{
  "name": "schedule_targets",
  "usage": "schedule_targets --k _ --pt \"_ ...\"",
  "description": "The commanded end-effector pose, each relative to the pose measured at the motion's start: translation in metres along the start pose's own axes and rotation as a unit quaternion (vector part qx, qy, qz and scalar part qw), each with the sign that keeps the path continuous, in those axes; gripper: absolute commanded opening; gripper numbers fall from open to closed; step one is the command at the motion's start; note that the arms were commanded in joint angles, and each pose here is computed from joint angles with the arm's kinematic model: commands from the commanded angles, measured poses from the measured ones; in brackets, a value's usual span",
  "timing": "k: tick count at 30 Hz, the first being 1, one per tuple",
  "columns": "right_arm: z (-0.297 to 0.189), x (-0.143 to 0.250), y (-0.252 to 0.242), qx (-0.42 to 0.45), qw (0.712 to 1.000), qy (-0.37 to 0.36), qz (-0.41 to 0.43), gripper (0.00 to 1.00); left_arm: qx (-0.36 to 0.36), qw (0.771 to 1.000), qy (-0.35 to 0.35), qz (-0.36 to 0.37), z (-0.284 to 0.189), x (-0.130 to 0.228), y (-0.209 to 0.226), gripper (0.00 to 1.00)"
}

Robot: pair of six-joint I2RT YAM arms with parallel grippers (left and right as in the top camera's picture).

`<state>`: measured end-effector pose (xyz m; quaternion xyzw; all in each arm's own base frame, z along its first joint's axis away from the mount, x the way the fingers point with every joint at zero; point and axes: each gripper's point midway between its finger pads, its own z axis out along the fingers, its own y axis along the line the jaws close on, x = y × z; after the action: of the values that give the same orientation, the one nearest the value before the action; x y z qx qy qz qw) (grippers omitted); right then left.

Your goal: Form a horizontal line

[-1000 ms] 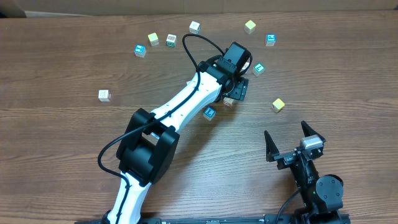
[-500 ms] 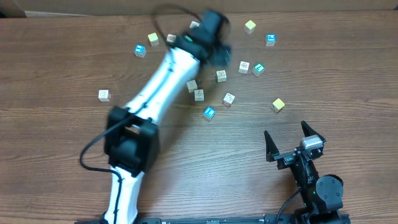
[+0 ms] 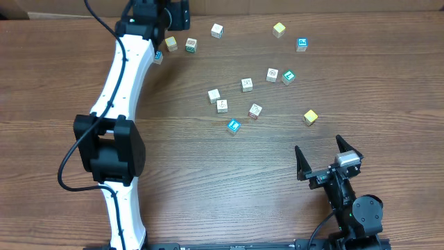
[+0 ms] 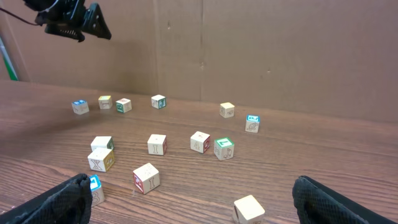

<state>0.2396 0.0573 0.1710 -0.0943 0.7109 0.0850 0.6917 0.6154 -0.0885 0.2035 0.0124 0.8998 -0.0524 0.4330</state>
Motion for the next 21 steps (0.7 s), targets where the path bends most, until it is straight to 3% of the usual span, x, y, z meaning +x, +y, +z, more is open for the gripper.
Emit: schedule_targets --k 1,7,21 --pt "0.0 0.001 -0.001 0.002 1.0 -0.004 0.003 1.0 0.027 0.998 0.027 0.057 0.024 0.024 0.0 0.83" --pt "0.0 0.001 -0.001 0.002 1.0 -0.004 0.003 1.0 0.026 0.992 0.073 0.098 0.065 0.069 0.006 0.9" --pt "0.0 0.001 -0.001 0.002 1.0 -0.004 0.003 1.0 0.02 0.985 0.12 0.121 0.105 0.121 0.018 0.91"
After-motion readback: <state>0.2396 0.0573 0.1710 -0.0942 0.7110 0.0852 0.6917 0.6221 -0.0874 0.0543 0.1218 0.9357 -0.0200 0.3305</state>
